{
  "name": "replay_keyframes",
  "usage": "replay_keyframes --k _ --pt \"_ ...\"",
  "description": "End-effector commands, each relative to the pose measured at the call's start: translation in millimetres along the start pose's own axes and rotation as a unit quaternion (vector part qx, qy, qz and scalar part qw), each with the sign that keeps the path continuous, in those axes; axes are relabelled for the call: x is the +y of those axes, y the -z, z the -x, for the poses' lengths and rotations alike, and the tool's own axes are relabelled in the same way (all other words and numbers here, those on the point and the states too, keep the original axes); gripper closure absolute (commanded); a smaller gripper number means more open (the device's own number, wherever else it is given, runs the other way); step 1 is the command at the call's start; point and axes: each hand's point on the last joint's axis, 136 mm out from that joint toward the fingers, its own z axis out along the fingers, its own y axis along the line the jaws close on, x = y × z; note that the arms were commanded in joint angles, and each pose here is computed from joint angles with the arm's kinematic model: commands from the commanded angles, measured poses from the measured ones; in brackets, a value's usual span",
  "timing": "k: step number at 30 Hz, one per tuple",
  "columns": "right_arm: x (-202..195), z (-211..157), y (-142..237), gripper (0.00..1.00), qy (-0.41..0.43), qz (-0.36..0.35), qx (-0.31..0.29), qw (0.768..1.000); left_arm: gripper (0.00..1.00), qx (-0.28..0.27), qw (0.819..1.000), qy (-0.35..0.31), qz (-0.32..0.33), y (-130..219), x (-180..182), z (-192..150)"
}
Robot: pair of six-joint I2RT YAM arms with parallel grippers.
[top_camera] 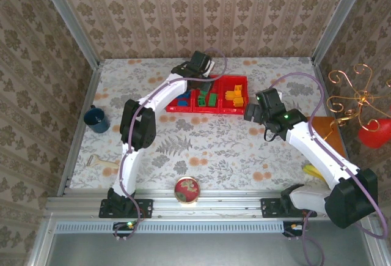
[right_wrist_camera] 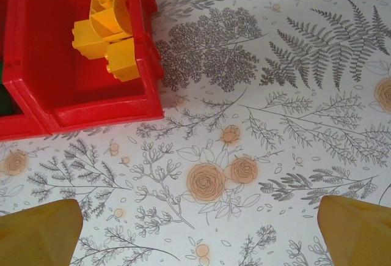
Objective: Sort the legos into containers by color
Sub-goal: Place the lego in the container.
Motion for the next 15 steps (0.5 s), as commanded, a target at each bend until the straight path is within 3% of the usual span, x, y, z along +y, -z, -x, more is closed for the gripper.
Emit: replay_keyframes --k 1,8,15 --pt "-6 1 4 0.00 -0.010 -0.014 -0.010 1.000 0.52 -0.004 1.000 0.012 0.004 6 2 7" --pt "-9 2 7 0.00 -0.011 -0.014 -0.018 1.000 0.46 -0.030 0.999 0.018 0.000 36 1 21" --pt "-17 5 13 0.00 -0.013 -0.026 -0.039 0.999 0.39 -0.093 0.995 0.031 0.020 98 12 27"
